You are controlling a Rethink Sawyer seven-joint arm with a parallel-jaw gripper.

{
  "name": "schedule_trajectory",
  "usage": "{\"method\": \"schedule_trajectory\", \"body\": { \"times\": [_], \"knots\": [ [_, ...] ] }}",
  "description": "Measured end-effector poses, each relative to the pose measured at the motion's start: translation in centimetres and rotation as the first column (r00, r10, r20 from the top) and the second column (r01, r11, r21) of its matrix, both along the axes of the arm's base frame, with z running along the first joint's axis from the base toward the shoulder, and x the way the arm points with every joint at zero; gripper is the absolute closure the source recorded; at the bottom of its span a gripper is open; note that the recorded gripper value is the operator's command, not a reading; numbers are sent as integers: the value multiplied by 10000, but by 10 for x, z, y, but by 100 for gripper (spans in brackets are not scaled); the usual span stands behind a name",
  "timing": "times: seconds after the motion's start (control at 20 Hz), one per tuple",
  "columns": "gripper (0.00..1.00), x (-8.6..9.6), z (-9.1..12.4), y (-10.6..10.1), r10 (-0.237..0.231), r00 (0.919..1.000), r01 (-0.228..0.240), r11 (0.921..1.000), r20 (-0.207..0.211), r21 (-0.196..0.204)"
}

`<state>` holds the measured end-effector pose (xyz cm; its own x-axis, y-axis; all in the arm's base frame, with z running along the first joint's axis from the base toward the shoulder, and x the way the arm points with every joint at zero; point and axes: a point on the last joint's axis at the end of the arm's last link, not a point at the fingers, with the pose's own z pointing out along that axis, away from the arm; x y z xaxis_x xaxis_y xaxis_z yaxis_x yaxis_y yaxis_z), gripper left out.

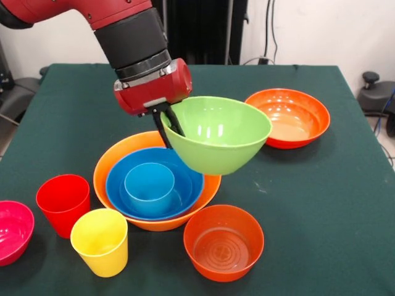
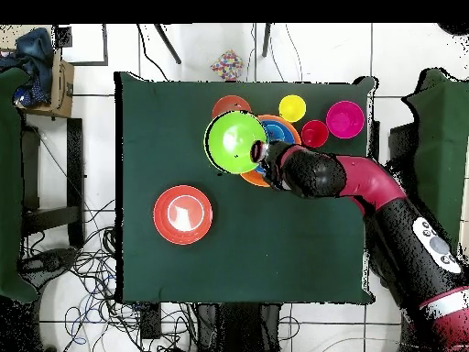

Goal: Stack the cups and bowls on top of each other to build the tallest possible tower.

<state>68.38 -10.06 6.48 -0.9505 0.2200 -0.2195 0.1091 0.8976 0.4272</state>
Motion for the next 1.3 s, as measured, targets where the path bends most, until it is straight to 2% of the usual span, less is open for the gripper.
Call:
{"method": "schedule_trajectory", "body": {
  "times": [0.15,0.35,0.55,0.75,0.95,1.0,1.15,1.2,1.3],
  "knots": [
    [100,-9,-7,1,174,9983,-163,9996,-551,213],
    [100,-20,-19,6,421,9932,-377,9984,-1082,423],
    [100,-30,-31,11,673,9881,-608,9969,-1385,507],
    [100,-34,-36,9,775,9856,-700,9961,-1504,542],
    [100,-42,-35,-6,848,9809,-758,9955,-1753,573],
    [100,-46,-33,-19,832,9789,-733,9955,-1869,594],
    [100,-51,-28,-34,795,9784,-688,9957,-1909,623],
    [100,-56,-21,-50,782,9785,-666,9955,-1909,668],
    [100,-60,-11,-68,775,9789,-652,9954,-1892,707]
  ]
}}
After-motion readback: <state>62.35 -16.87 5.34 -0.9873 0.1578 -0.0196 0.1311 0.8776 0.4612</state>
